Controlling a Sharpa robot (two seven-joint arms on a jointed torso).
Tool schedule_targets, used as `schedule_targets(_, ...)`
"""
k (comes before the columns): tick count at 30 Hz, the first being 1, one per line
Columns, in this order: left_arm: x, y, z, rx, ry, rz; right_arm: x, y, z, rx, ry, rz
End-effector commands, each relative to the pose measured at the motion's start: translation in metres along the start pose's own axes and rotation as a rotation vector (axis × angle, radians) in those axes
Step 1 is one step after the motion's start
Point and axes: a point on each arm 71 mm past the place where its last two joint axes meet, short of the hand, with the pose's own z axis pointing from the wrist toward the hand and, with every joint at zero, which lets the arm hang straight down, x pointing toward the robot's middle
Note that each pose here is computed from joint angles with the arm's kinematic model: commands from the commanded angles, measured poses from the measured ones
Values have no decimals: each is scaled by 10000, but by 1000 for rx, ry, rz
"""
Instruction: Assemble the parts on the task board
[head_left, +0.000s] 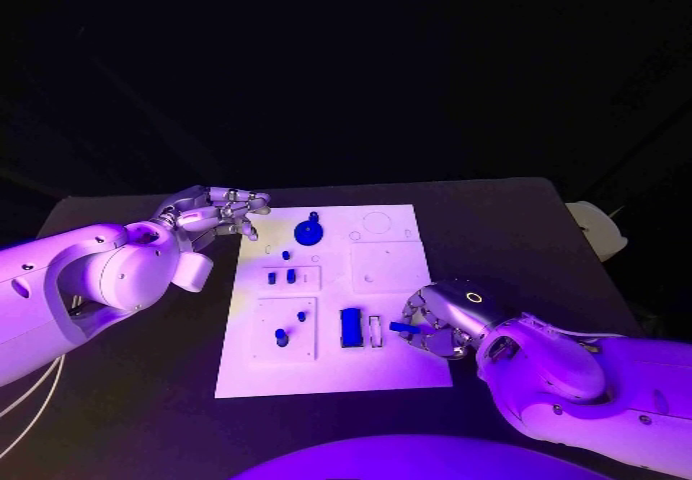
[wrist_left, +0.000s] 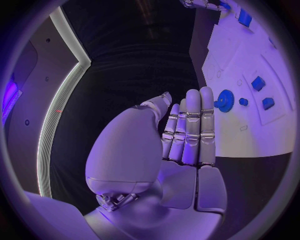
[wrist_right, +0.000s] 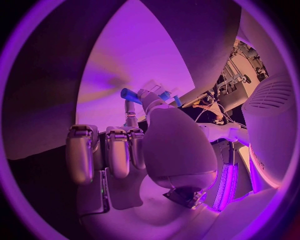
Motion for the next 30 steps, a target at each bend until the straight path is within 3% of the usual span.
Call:
schedule_targets(1,27,-8,-1,9,22,1,-9,27,13,32,-18,99)
schedule_targets(8,31,-8,-4,8,24,0,13,90,48,39,-8,147)
schedule_targets(17,46,-9,-4,7,30,0,103,129,122,58,64,164)
schedule_targets(30,46,-9,-10,5,30,0,162,150,173,63,108,153)
